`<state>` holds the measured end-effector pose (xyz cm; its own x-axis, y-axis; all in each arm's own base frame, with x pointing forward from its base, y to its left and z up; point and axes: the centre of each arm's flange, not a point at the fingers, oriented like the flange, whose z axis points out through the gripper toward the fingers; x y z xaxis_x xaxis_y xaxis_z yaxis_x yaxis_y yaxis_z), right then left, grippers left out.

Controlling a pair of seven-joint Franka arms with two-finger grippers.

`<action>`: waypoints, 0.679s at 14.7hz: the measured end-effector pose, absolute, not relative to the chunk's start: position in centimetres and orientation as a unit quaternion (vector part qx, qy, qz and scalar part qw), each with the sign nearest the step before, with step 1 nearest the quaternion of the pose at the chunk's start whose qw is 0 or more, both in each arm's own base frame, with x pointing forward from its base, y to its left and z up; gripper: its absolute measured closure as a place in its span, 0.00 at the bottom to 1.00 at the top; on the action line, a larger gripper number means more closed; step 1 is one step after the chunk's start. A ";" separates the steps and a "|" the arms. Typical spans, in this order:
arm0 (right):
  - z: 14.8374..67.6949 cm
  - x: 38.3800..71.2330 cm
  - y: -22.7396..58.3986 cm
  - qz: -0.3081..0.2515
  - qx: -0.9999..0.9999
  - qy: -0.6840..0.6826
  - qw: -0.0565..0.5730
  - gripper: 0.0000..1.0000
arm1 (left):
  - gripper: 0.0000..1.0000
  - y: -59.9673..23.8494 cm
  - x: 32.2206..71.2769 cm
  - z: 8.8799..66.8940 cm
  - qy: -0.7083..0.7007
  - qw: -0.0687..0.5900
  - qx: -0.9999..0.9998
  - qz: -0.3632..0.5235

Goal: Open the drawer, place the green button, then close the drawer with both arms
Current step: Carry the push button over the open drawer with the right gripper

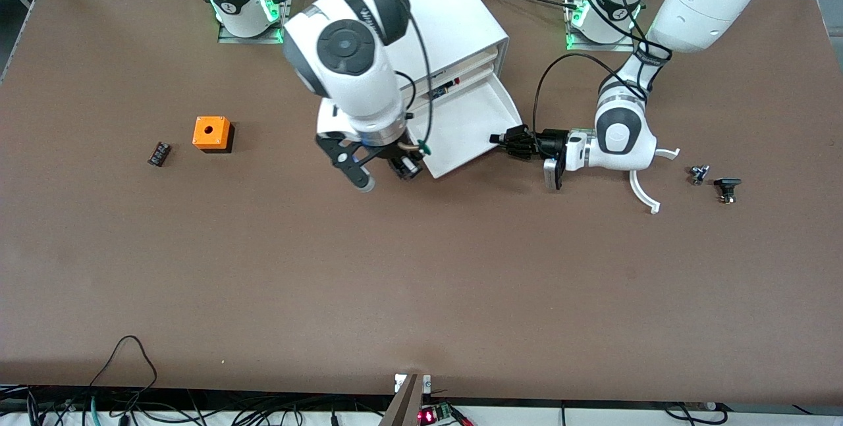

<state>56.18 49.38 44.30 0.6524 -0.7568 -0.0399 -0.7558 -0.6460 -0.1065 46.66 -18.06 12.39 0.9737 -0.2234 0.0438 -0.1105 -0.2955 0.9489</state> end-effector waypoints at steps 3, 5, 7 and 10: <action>41.4 53.5 53.8 -0.005 -0.897 0.437 0.063 0.59 | 0.86 -18.1 46.8 12.2 -0.104 0.586 0.802 -0.049; 39.6 51.9 56.1 -0.003 -0.894 0.443 0.067 0.59 | 0.82 -17.9 46.9 12.2 -0.102 0.585 0.803 -0.049; 37.9 50.5 57.8 0.000 -0.896 0.440 0.064 0.59 | 0.65 -17.5 46.9 11.9 -0.100 0.579 0.808 -0.049; 35.5 49.4 58.9 0.005 -0.893 0.447 0.052 0.59 | 0.37 -16.4 47.3 11.8 -0.096 0.574 0.812 -0.044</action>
